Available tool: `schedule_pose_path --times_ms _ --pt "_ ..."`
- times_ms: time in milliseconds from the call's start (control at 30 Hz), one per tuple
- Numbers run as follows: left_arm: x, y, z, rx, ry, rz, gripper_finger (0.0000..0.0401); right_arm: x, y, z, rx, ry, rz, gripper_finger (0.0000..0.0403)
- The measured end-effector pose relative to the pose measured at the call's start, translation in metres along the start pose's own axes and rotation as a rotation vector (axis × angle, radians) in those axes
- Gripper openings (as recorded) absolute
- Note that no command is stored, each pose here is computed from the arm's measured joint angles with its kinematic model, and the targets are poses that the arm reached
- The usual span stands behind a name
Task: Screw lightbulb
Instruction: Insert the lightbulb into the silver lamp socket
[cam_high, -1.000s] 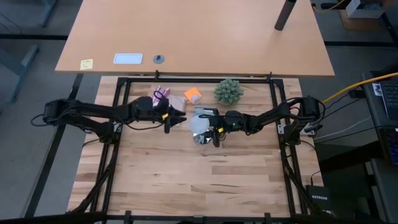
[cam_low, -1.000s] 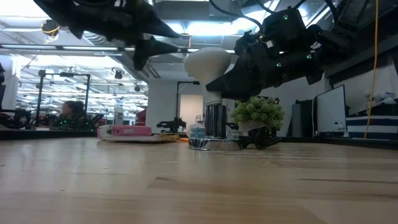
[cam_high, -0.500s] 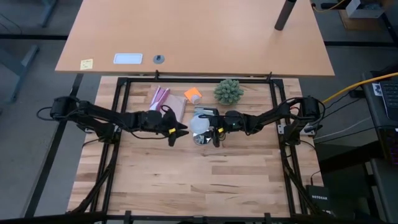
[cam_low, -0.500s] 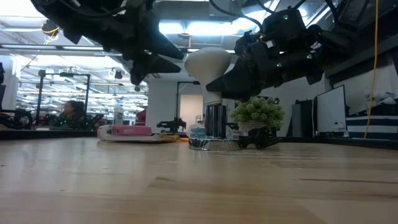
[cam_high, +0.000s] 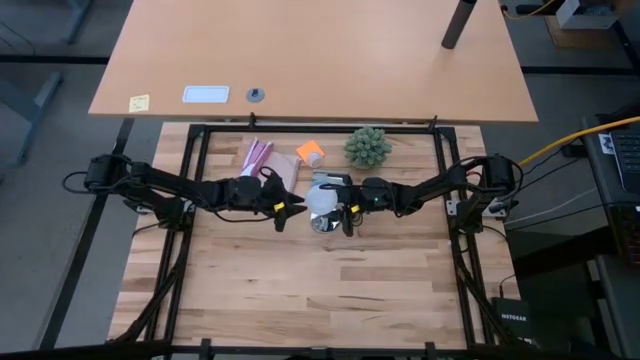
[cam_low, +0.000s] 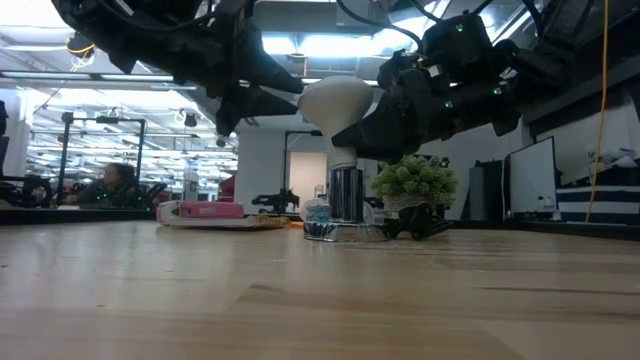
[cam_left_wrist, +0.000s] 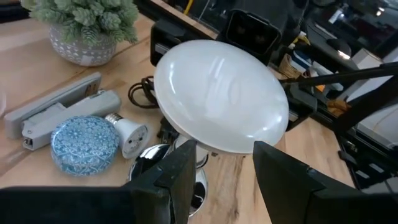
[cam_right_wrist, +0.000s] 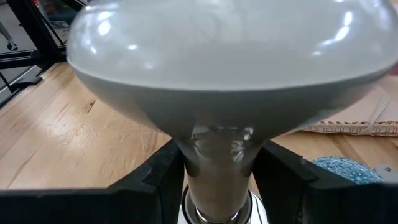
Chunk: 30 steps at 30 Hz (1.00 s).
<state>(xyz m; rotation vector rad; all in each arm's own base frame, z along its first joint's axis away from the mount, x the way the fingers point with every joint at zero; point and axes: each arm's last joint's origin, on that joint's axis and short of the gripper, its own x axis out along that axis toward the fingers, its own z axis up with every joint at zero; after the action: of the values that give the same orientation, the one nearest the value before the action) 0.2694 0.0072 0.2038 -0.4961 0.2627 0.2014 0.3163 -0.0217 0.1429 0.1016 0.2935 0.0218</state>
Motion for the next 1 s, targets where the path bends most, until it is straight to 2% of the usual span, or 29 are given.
schedule_pose_path --times_ms 200,533,1000 --pt "0.000 -0.001 0.005 0.041 -0.052 -0.010 0.0150 0.000 0.000 0.000 -0.001 0.000 0.000 0.0168" --pt "0.012 0.003 0.001 0.039 -0.087 -0.016 0.0150 -0.001 0.000 -0.002 0.005 0.012 0.006 0.0168" --pt "0.011 0.003 0.003 0.062 -0.093 -0.026 0.0150 0.000 0.000 -0.002 0.001 0.019 0.010 0.0168"
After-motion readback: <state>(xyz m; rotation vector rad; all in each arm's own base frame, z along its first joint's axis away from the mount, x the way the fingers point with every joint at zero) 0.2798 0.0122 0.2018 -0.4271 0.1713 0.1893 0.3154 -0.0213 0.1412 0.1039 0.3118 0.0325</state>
